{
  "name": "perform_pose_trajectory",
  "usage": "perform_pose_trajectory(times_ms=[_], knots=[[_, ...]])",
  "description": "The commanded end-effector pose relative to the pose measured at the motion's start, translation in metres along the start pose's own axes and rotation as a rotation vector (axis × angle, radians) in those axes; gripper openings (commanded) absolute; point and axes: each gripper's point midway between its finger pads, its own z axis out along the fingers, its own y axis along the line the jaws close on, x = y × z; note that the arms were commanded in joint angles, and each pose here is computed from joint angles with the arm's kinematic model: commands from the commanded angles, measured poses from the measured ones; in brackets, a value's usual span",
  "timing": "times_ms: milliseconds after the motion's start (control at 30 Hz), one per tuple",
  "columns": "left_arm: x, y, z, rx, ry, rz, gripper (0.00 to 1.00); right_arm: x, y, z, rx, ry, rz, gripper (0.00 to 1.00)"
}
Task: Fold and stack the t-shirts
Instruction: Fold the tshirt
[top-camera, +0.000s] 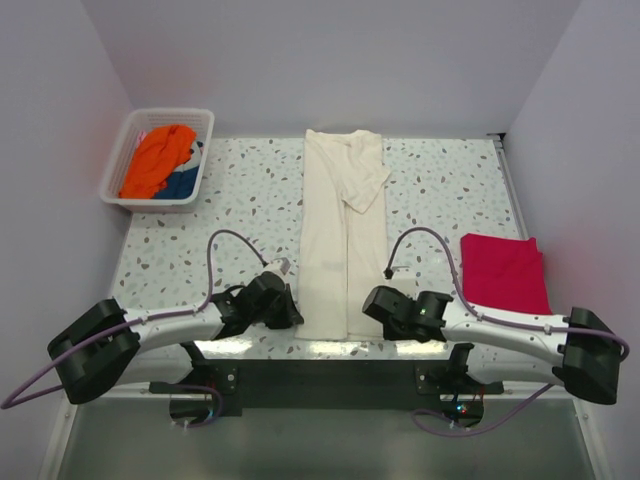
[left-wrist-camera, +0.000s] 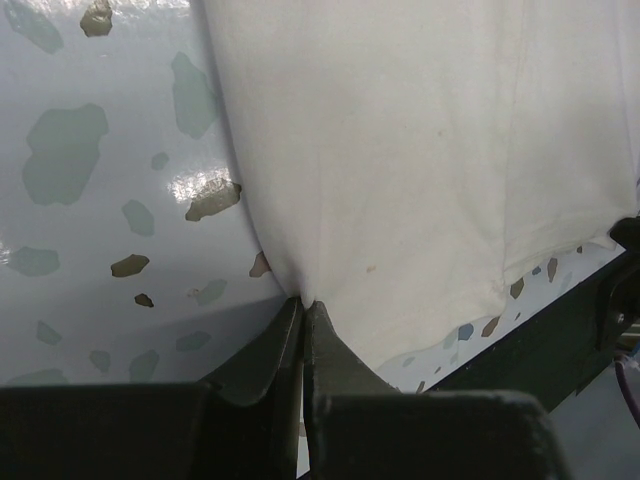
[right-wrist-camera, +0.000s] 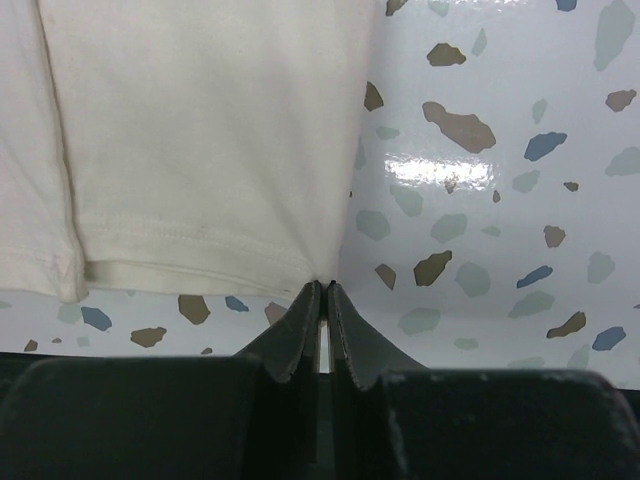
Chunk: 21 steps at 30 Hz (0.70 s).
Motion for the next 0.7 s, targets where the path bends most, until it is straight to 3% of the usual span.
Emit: perform_pose_trajectory(times_ms=[0, 300, 467, 500, 567, 600, 667], knots=[[0.03, 0.04, -0.003, -0.13, 0.091, 0.001, 0.0, 0.004, -0.014, -0.002, 0.039, -0.003, 0.026, 0.06], [0.031, 0.039, -0.006, -0.125, 0.09, -0.014, 0.0, 0.008, -0.013, 0.0, 0.024, 0.009, 0.032, 0.05], [0.032, 0.037, -0.008, -0.111, 0.096, -0.023, 0.0, 0.01, -0.012, 0.0, 0.017, 0.018, 0.024, 0.2], [0.032, 0.035, -0.008, -0.104, 0.1, -0.023, 0.0, 0.008, -0.011, -0.002, 0.006, 0.011, 0.031, 0.3], [0.032, 0.032, -0.009, -0.094, 0.106, -0.024, 0.0, 0.008, -0.009, -0.005, -0.011, 0.014, 0.037, 0.41], [0.032, 0.029, -0.011, -0.085, 0.11, -0.026, 0.12, 0.007, -0.01, -0.01, -0.02, 0.013, 0.042, 0.5], [0.031, 0.027, -0.016, -0.098, 0.119, -0.031, 0.3, 0.003, -0.01, -0.018, -0.034, 0.002, 0.073, 0.55]])
